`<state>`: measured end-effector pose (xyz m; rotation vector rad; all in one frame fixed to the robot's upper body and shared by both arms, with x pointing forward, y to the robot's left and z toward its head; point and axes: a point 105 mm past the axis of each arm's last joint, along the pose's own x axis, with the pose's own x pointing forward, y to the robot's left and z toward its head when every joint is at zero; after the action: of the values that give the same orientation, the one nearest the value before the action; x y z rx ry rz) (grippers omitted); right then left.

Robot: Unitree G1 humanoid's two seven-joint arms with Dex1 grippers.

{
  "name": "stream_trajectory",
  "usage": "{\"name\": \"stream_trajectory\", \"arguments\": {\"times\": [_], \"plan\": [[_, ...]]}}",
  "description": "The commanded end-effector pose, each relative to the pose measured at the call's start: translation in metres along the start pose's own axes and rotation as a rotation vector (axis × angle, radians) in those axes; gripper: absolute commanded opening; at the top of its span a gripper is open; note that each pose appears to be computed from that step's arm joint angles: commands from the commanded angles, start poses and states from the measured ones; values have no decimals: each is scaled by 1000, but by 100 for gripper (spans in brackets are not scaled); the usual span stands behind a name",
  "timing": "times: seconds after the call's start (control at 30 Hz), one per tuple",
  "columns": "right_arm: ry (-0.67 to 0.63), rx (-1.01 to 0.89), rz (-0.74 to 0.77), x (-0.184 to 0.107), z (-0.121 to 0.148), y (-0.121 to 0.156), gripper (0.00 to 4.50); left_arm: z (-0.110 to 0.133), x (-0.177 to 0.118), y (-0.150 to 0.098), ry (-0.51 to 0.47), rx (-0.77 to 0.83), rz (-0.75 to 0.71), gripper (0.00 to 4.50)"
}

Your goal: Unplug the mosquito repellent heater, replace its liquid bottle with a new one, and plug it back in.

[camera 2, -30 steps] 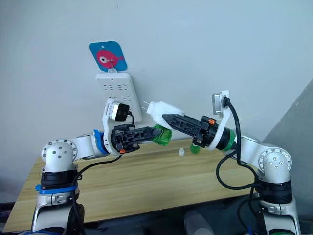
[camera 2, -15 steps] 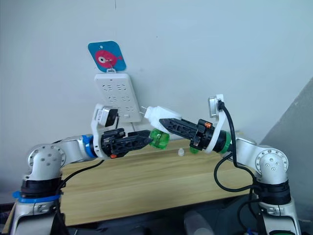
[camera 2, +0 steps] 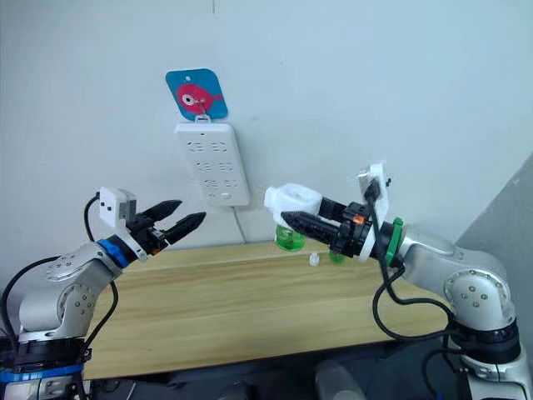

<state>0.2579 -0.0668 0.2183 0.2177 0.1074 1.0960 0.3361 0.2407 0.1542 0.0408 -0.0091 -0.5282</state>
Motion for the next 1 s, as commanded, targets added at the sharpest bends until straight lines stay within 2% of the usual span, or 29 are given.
{"name": "stream_trajectory", "arguments": {"times": [0.03, 0.4, 1.0], "plan": [[-22, -122, 17, 2, 8, 11, 292, 21, 12, 8, -78, 109, 11, 408], [2, -208, 14, 5, 5, 15, 292, 27, 39, 11, -55, 119, -95, 408], [15, -209, 13, 4, -2, 20, 292, 49, 66, -8, -3, 75, -341, 408]]}}
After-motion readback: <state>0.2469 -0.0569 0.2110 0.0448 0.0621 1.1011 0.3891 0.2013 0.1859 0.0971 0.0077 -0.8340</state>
